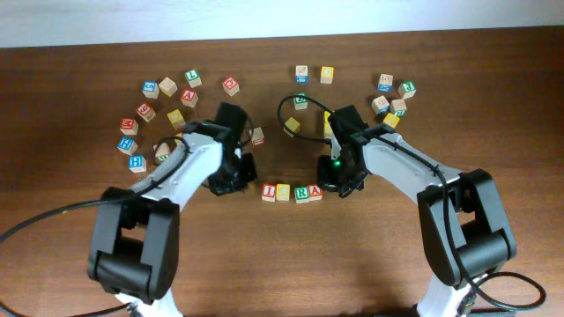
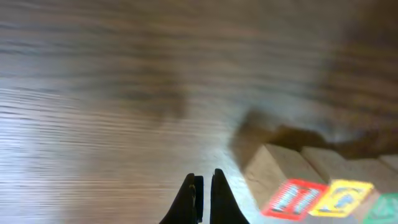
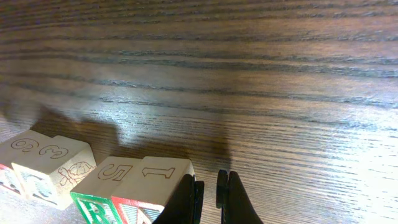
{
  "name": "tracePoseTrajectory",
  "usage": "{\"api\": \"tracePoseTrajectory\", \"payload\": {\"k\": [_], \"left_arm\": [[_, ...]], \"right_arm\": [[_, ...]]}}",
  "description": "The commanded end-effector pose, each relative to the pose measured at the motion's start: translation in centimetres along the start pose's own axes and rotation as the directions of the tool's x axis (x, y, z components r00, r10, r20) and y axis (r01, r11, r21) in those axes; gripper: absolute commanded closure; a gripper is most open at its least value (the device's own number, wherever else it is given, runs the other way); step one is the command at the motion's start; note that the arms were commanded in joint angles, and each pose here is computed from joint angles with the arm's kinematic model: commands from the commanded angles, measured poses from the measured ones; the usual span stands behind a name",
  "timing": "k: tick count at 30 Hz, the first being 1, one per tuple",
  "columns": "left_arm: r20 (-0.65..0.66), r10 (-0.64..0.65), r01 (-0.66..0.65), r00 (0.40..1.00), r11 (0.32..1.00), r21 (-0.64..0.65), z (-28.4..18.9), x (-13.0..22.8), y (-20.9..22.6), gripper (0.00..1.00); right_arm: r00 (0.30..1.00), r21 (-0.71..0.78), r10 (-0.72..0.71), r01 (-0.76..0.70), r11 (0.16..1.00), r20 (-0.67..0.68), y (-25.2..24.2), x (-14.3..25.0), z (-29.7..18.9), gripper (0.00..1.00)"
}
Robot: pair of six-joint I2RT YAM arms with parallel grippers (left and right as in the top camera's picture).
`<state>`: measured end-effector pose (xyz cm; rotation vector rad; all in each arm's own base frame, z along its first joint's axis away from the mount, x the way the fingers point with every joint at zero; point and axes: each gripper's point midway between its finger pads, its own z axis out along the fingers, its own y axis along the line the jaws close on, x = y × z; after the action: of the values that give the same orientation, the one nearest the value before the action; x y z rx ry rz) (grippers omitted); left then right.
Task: Spell out ICRA
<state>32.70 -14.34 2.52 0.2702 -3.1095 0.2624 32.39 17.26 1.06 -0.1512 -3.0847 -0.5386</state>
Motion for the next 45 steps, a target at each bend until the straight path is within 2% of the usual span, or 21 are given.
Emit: {"api": "tracePoseTrajectory", "payload": {"k": [1,8,24,28,30,32,36,42,45], "left_arm": [[-0.004,0.023,-0.023,1.000,1.000,0.003,0.8,0.9,-1.6,1.00],[-0.088,0.016,-0.014,0.996,1.000,0.018,3.9,1.7,-1.9,1.00],[-0.088,0.065,-0.063,0.994,0.998,0.025,4.2,2.5,-3.3,1.00],[-0.037,0.052,-0.055,0.998,0.995,-0.082,3.1,0.6,-1.1,1.00],[-0.002,0.032,-0.032,0.999,0.997,-0.077,1.6,-1.2,-0.9,1.00],[0.057,0.031,-0.028,0.998,0.999,-0.042,0.3,-3.3,-1.9,1.00],[0.111,0.053,-0.065,0.992,0.992,0.109,0.2,-4.0,-6.7,1.00],[0.132,0.095,-0.113,0.987,0.984,0.137,2.5,-3.0,-10.6,1.00],[0.135,0.107,-0.126,0.985,0.982,0.140,2.6,-2.8,-11.1,1.00]], "right_arm": [[1.000,-0.002,0.002,-0.002,1.000,-0.026,0.1,0.6,0.5,0.96],[0.999,0.003,0.005,-0.005,1.000,-0.036,-0.1,0.9,0.5,0.96],[0.999,-0.009,0.031,-0.032,0.999,-0.042,0.2,0.9,0.5,0.96],[0.999,0.008,0.031,-0.031,0.999,-0.033,-0.2,0.8,0.5,0.96],[0.999,0.011,0.031,-0.031,0.999,-0.031,-0.2,0.8,0.5,0.96],[0.999,0.021,0.031,-0.030,0.999,-0.026,-0.4,0.7,0.5,0.96],[0.999,0.053,0.031,-0.030,0.998,-0.009,-0.9,0.4,0.5,0.96],[0.997,0.056,0.079,-0.079,0.995,0.010,-2.5,-0.6,0.0,0.95],[0.992,0.059,0.122,-0.123,0.991,0.017,-4.4,-1.3,-0.7,0.95]]}}
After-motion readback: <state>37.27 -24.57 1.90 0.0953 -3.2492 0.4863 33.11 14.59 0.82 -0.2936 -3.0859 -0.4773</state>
